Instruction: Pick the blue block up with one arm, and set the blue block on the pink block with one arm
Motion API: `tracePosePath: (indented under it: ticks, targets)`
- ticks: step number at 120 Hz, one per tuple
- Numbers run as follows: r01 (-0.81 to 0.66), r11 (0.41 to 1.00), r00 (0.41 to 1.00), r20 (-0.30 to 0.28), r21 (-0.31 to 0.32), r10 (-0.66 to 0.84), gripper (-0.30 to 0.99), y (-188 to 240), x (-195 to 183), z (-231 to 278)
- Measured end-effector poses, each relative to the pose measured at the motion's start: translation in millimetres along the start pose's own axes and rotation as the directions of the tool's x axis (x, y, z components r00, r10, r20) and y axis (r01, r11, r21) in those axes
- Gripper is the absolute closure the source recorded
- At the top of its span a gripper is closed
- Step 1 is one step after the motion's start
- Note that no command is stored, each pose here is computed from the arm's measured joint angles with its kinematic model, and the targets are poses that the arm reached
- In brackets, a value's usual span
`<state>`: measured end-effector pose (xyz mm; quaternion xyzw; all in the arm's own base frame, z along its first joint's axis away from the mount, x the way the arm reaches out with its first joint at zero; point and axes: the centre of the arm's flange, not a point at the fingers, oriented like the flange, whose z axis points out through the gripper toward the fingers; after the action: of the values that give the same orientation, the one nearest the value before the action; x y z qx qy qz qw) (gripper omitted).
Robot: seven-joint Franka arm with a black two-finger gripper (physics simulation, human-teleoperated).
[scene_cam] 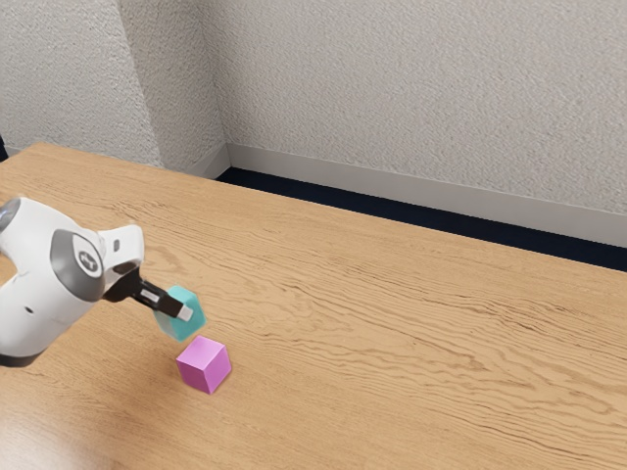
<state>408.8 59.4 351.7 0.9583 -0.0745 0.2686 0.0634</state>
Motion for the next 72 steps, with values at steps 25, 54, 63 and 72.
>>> tracePosePath:
  ticks: [25,54,63,72]
  targets:
    - [0.025,0.999,0.999,0.023,-0.020,-0.024,0.35,21.4,-0.3,7.8]
    - [0.084,0.996,0.996,0.043,-0.028,-0.083,0.34,27.3,-1.5,16.2]
    - [0.102,0.994,0.994,0.053,-0.031,-0.101,0.33,27.3,-2.8,20.0]
    - [0.107,0.994,0.993,0.055,-0.033,-0.105,0.27,29.1,-1.1,21.2]
